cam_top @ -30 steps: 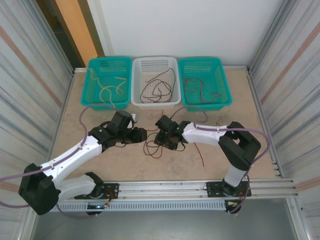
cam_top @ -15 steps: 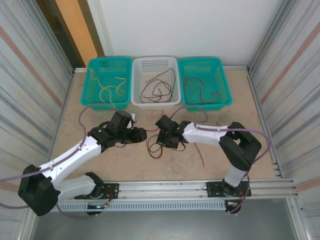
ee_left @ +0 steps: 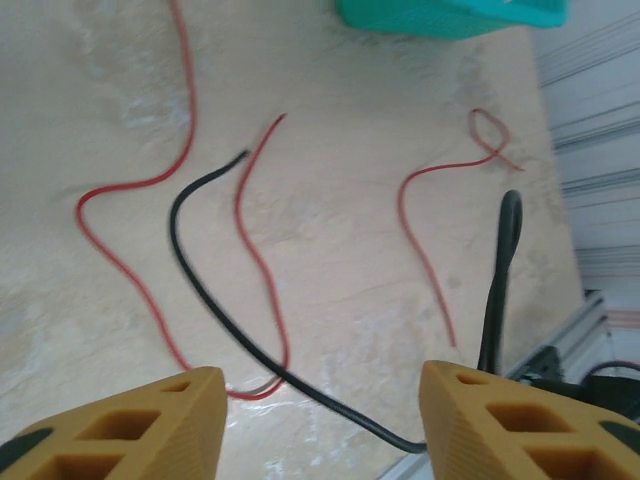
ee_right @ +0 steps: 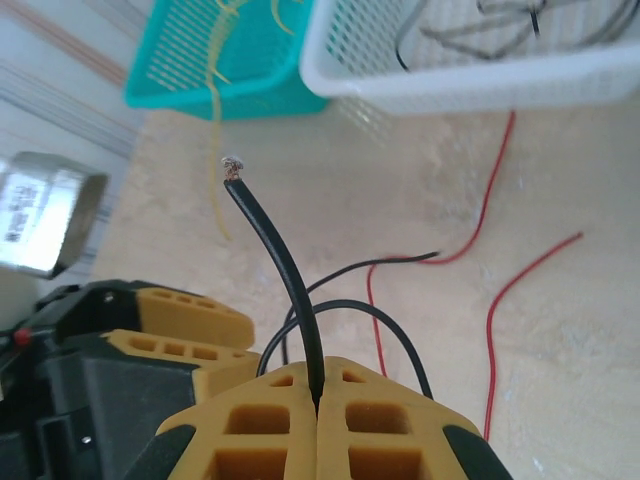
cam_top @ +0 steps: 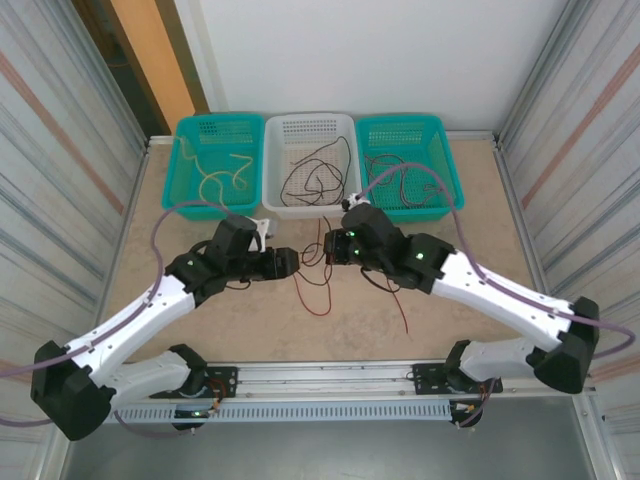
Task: Untangle the cables
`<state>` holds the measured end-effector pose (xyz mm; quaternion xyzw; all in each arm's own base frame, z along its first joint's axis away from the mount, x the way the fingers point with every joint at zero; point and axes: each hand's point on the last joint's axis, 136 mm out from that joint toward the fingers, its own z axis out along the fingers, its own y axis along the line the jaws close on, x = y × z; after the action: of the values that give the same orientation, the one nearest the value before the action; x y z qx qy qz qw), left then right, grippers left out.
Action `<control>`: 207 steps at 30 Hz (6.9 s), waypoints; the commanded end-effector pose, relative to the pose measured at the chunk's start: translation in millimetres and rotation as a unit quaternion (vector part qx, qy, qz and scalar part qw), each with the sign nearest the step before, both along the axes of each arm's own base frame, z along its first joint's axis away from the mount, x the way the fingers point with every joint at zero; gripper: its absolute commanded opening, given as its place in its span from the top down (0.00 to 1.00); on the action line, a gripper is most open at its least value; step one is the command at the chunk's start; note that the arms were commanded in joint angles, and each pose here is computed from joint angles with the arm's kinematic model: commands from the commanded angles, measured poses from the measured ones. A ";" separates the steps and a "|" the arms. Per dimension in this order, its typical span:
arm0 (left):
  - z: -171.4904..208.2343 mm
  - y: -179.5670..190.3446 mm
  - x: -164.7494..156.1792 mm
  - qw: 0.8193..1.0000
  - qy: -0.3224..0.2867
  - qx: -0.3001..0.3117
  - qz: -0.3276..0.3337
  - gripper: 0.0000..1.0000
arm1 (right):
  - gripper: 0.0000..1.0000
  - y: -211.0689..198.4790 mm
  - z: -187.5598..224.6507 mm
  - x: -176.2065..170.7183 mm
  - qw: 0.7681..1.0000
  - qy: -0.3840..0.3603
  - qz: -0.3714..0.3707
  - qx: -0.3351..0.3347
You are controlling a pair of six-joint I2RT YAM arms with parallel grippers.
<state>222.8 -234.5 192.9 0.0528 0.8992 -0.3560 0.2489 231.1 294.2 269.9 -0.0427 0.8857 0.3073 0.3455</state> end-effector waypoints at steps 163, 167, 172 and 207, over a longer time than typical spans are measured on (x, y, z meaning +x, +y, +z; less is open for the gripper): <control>195.3 -1.8 28.6 0.946 -0.214 -0.244 -0.006 1.00 | 0.17 -45.7 60.9 -10.5 0.992 -0.115 0.026 0.055; 194.4 -10.4 20.5 0.942 -0.203 -0.266 -0.038 1.00 | 0.23 -28.2 58.9 0.9 0.991 -0.107 0.041 0.061; 195.3 -10.8 14.4 0.942 -0.205 -0.263 -0.049 1.00 | 0.31 -7.8 62.3 4.9 0.989 -0.102 0.070 0.081; 106.0 -40.0 -26.4 0.972 -0.156 -0.118 -0.133 0.98 | 1.00 -67.5 124.3 18.9 0.985 -0.157 0.018 0.070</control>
<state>197.9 -278.3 333.6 0.1856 0.7488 -0.5297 0.3525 242.9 251.9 368.0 -0.0992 0.8080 0.3899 0.4304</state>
